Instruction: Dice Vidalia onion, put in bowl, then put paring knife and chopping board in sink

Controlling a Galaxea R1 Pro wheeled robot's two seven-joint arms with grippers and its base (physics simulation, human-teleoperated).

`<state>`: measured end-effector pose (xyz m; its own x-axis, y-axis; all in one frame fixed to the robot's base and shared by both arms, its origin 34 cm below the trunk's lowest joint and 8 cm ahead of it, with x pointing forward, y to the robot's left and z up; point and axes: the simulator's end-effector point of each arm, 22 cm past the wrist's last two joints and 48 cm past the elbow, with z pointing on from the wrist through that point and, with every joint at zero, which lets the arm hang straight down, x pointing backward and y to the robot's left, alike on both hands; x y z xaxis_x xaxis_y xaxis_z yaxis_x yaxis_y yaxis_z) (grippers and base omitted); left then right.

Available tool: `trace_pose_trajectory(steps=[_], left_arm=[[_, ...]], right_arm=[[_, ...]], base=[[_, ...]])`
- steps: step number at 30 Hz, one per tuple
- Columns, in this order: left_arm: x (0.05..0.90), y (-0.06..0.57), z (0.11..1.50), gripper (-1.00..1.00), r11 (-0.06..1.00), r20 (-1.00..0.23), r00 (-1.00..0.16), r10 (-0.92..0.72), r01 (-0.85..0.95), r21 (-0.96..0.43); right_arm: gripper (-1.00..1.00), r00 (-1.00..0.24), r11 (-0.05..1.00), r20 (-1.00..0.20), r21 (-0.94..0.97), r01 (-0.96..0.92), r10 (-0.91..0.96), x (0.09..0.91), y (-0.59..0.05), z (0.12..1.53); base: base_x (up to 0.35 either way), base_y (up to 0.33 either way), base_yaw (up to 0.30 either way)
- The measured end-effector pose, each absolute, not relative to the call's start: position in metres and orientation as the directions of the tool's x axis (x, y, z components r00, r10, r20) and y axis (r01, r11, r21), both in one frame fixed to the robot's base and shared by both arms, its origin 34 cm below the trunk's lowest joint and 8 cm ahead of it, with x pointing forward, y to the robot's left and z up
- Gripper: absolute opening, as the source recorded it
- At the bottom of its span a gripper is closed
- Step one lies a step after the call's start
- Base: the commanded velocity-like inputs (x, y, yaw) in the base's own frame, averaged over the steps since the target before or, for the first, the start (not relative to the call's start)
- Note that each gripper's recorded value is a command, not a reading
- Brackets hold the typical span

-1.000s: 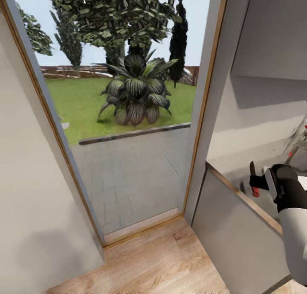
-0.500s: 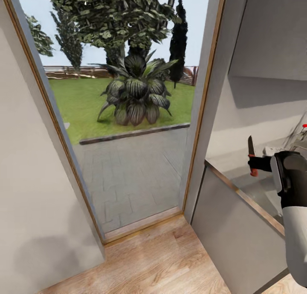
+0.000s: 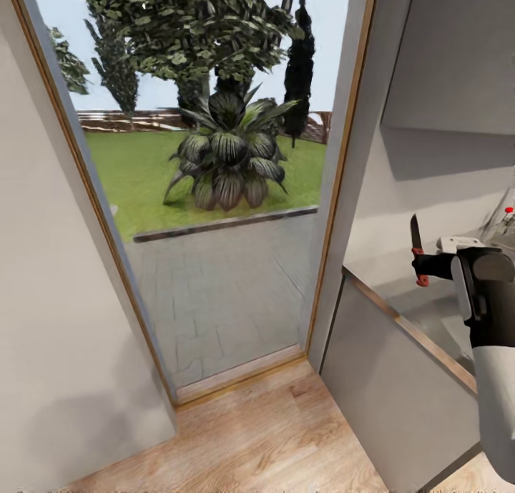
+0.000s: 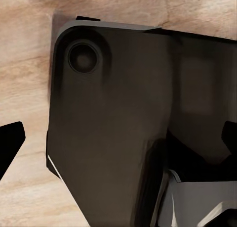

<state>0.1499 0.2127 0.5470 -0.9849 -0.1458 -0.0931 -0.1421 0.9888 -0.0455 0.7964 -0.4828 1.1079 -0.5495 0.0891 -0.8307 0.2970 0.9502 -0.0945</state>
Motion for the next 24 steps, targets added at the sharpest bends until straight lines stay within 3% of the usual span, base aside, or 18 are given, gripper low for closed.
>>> trace_pose_trajectory(steps=[10, 24], left_arm=[[0.15, 0.212, 0.547, 1.0, 0.989, -0.093, -0.985, -0.145, -0.142, -0.047], [0.15, 0.211, 0.547, 1.0, 0.989, -0.092, -0.985, -0.146, -0.142, -0.048]], right_arm=[[-1.0, -0.508, 0.95, -0.858, -0.099, 0.295, 0.069, 0.797, -0.48, 1.13], [-1.0, -0.485, 0.948, -0.872, -0.099, 0.301, 0.063, 0.796, -0.482, 1.141]], base=[[-0.293, -0.105, 0.0], [-0.287, -0.187, 0.0]])
